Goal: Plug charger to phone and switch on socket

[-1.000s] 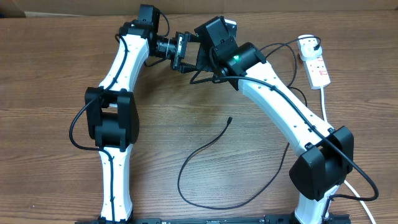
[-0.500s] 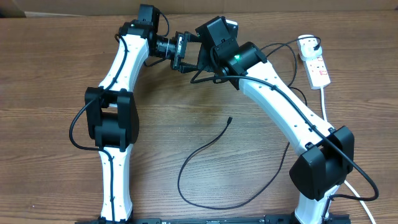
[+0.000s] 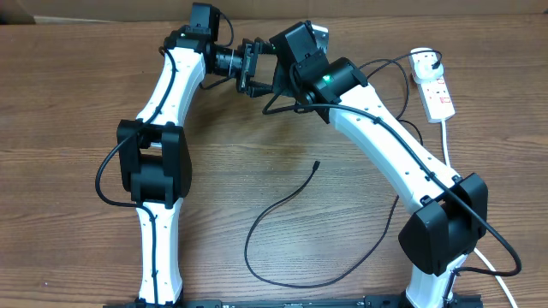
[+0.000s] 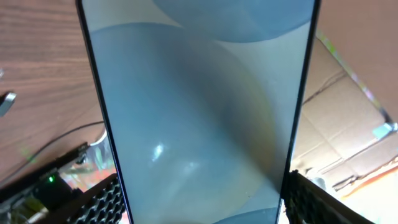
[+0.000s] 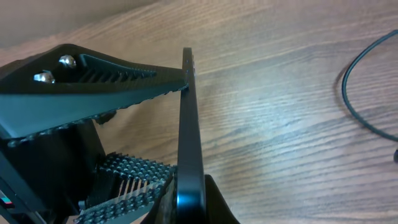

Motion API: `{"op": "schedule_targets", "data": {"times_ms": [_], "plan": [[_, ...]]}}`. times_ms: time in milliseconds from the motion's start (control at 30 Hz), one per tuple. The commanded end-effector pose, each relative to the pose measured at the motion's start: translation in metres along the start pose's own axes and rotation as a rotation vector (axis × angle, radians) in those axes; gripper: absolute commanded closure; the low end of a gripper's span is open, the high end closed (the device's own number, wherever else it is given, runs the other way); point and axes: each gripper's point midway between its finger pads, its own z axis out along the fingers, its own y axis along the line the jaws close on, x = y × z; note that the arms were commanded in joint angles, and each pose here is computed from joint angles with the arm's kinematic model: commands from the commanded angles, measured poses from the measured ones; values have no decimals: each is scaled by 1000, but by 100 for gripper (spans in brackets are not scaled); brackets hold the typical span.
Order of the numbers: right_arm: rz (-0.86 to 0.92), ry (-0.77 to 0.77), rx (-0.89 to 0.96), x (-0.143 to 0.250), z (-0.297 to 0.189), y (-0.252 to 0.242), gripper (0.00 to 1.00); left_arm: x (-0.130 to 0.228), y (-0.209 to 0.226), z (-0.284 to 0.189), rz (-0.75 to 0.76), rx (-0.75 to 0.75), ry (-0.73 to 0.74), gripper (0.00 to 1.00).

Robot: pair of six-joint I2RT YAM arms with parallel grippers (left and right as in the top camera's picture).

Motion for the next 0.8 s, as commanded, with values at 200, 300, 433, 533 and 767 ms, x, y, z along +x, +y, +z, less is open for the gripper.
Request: {"op": "schedule_targets", "data": {"times_ms": [200, 300, 433, 533, 767], "plan": [[9, -11, -29, -9, -7, 5, 96, 5, -38, 0, 362, 78, 12, 18], [17, -21, -34, -15, -11, 5, 96, 4, -44, -1, 429, 90, 4, 0], [22, -40, -50, -21, -20, 8, 96, -3, -44, -2, 448, 82, -36, 0], [28, -55, -60, -27, -27, 8, 96, -9, -44, -4, 457, 75, -73, 0], [65, -92, -56, -46, -43, -8, 96, -32, -44, -20, 534, 55, -188, 0]]}}
